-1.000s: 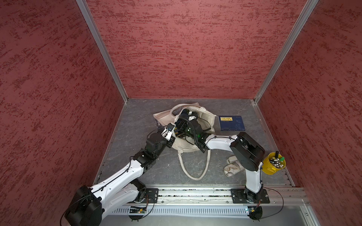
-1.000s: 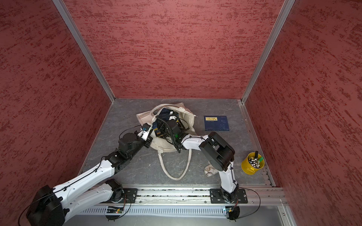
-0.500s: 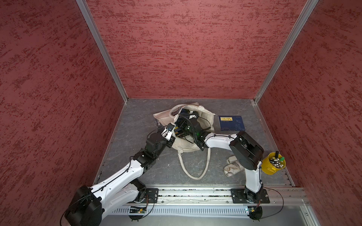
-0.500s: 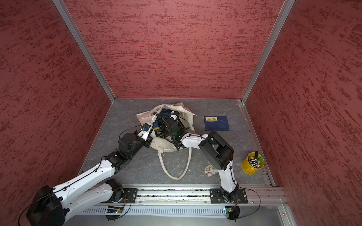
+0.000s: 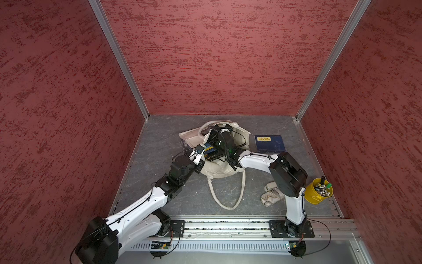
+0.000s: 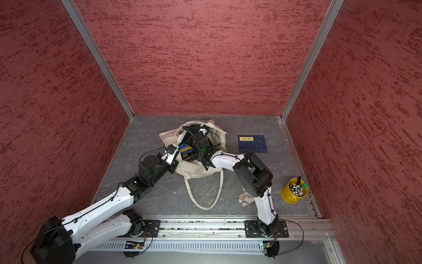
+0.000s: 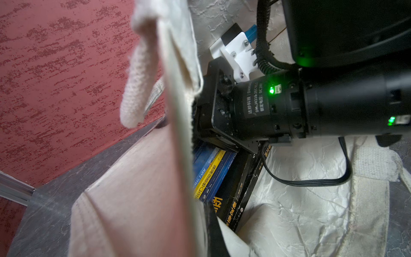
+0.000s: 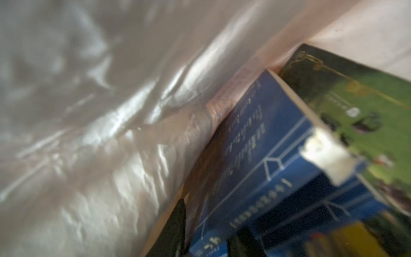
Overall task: Take out the books from the canvas bag
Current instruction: Pick up the book from the canvas bag.
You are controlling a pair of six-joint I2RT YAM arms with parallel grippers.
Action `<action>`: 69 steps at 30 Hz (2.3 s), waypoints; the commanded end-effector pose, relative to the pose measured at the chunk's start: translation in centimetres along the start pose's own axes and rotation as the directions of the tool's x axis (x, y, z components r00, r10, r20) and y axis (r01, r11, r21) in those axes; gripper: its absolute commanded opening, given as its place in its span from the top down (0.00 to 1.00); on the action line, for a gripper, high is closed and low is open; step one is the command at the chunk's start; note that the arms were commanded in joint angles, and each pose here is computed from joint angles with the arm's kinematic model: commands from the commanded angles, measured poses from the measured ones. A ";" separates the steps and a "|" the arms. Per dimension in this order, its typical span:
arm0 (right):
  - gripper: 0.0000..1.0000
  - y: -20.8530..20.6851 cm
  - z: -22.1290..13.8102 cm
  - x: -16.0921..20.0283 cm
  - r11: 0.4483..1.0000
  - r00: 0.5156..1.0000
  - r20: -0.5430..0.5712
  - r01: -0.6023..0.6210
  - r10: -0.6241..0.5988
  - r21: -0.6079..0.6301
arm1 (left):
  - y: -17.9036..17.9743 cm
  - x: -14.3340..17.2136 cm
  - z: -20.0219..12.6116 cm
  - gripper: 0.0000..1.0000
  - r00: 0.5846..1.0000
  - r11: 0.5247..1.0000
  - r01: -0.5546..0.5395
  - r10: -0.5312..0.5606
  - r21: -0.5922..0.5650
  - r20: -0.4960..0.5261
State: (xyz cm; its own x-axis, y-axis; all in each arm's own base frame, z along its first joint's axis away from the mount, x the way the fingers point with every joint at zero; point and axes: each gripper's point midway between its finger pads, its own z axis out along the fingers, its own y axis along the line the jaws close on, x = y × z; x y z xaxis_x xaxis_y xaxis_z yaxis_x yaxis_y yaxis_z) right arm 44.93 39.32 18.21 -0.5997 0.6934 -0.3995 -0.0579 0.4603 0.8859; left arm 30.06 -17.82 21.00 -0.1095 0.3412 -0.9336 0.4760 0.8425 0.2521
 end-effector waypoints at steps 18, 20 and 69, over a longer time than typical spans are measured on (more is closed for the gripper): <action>1.00 1.1 -0.7 -0.4 0.997 0.998 -0.002 0.056 -0.057 -0.047 | 0.2 -4.2 -0.2 1.00 0.990 0.999 0.040 -0.041 0.009 0.133; 1.00 2.2 -2.3 -0.8 0.992 0.995 0.004 0.104 -0.104 -0.075 | 0.9 -4.3 -0.2 1.00 0.989 0.997 0.073 -0.070 -0.014 0.133; 1.00 5.6 -31.4 -11.4 0.956 0.806 0.537 0.292 -0.249 0.005 | 3.1 -4.0 0.0 1.00 0.985 0.983 0.156 -0.148 -0.094 0.090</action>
State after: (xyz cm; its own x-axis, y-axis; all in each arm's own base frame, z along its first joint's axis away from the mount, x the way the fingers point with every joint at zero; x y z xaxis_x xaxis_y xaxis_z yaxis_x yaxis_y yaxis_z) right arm 25.55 20.28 35.90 -0.1411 0.6906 -0.7094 -0.3803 0.6237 0.6829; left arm 31.29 -16.56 21.52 -0.1840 0.2406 -0.9530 0.4012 0.9035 0.1506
